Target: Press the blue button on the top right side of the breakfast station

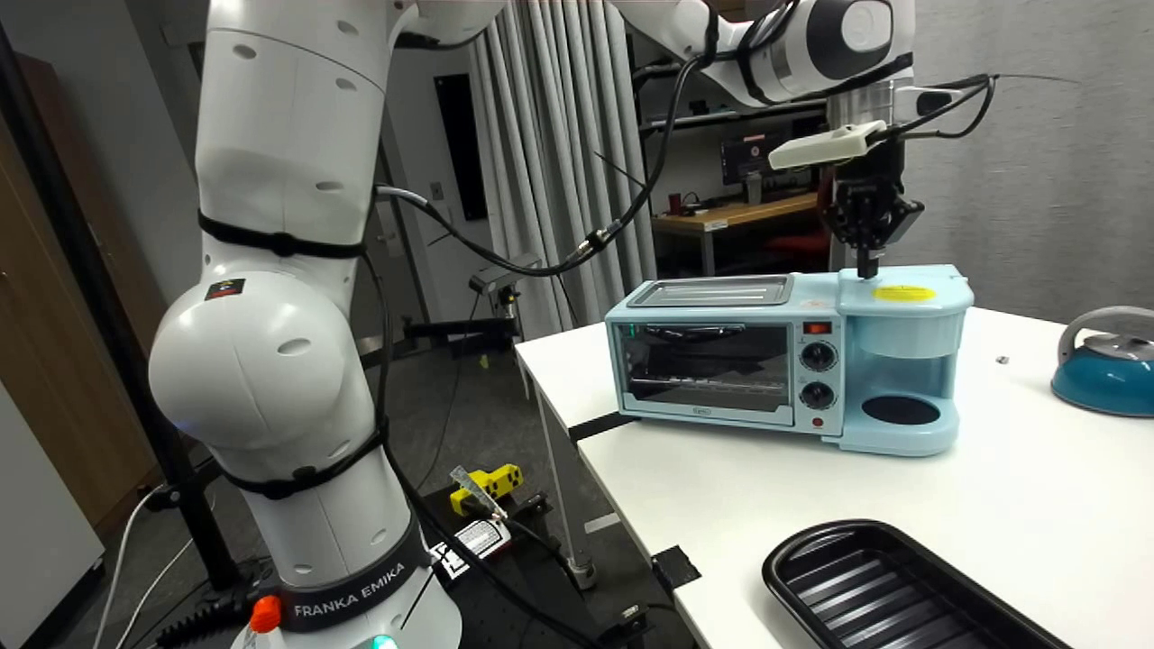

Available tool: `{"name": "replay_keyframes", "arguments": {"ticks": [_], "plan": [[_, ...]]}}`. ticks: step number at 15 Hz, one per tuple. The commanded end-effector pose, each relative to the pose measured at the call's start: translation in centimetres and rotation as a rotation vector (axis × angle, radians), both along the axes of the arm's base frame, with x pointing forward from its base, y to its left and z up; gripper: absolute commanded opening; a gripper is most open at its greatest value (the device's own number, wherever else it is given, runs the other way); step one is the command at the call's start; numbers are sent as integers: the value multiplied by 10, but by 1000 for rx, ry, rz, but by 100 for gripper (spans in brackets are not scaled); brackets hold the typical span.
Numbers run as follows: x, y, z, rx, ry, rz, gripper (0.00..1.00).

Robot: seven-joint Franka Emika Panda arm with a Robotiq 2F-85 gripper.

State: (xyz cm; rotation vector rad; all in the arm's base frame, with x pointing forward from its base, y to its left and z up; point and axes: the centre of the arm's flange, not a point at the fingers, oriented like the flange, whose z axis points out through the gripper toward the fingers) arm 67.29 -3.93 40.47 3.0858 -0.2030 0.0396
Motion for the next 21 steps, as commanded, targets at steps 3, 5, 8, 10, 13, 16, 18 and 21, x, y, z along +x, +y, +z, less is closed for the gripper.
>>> {"name": "replay_keyframes", "arguments": {"ticks": [3, 5, 8, 10, 13, 16, 18, 21], "plan": [[6, -4, -6, -20, 22, -20, 0], [4, -4, -8, -21, 25, -23, 0], [2, -8, -22, -17, 0, -38, 0], [-1, -12, -45, -19, -8, -50, 0], [-9, -18, -73, -18, 13, -66, 0], [-16, -19, -69, -18, 6, -74, 0], [-16, -18, -59, -13, -9, -79, 0], [-21, -13, -29, -5, -38, -69, 0]]}}
